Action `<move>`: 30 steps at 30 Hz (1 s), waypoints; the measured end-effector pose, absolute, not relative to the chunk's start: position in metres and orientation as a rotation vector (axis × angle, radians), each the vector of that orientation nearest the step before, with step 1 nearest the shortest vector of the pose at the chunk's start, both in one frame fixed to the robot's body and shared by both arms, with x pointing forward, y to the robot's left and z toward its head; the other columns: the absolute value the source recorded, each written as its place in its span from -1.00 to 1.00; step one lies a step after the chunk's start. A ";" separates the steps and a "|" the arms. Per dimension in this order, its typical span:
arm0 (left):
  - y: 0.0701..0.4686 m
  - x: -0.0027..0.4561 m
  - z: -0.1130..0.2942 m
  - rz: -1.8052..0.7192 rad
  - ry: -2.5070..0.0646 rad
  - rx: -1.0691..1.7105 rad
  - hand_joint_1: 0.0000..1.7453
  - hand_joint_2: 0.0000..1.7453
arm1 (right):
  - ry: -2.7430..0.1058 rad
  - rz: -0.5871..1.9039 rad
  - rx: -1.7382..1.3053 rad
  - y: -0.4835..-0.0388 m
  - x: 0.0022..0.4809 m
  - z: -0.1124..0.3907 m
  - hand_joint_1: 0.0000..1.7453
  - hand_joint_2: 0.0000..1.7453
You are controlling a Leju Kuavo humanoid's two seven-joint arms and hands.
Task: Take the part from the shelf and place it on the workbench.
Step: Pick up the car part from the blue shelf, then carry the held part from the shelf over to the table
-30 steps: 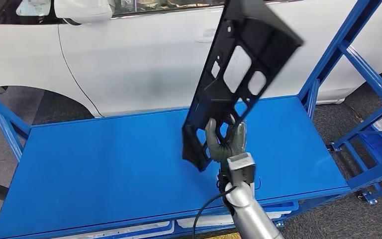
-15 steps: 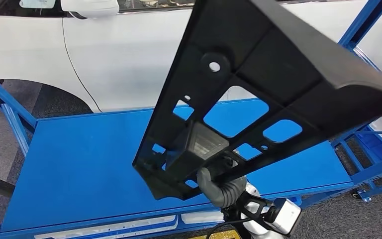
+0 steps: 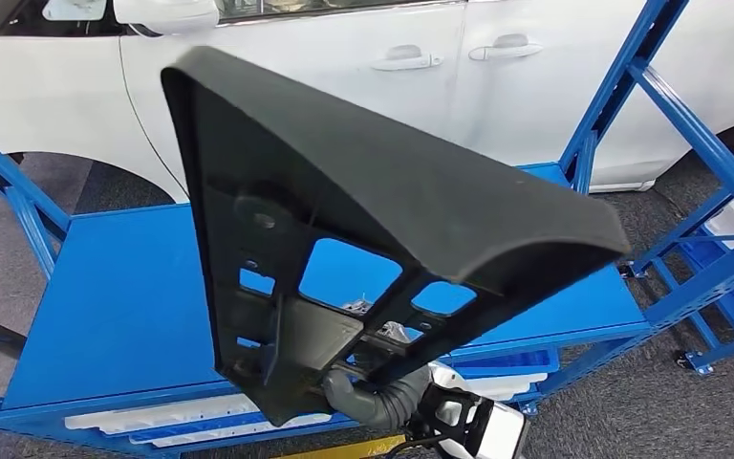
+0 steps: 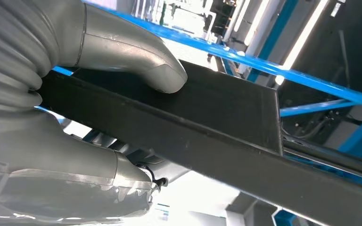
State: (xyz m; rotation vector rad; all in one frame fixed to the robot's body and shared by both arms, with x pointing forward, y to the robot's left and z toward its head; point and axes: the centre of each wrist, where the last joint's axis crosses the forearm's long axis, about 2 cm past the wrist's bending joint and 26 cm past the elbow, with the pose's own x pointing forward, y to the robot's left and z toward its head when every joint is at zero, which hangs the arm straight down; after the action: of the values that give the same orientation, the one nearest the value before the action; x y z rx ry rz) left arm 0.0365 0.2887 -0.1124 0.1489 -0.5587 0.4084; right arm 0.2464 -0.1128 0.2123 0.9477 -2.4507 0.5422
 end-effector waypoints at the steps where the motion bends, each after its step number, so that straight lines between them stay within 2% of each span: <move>1: 0.289 0.036 -0.112 0.404 -0.558 0.147 -1.00 1.00 | -2.444 0.543 0.955 -0.112 0.246 0.211 1.00 1.00; 11: 0.296 0.037 -0.112 0.401 -0.535 0.163 -1.00 1.00 | -2.359 0.542 1.127 -0.114 0.246 0.208 1.00 1.00; 30: 0.306 0.027 -0.113 0.368 -0.517 0.195 -1.00 1.00 | -2.347 0.485 1.162 -0.122 0.240 0.206 1.00 1.00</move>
State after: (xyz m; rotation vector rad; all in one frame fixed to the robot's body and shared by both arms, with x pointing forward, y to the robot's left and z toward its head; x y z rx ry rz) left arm 0.0266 0.3060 -0.1131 0.1954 -0.5171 0.3676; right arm 0.2402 -0.1223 0.2055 1.1624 -2.3465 0.4854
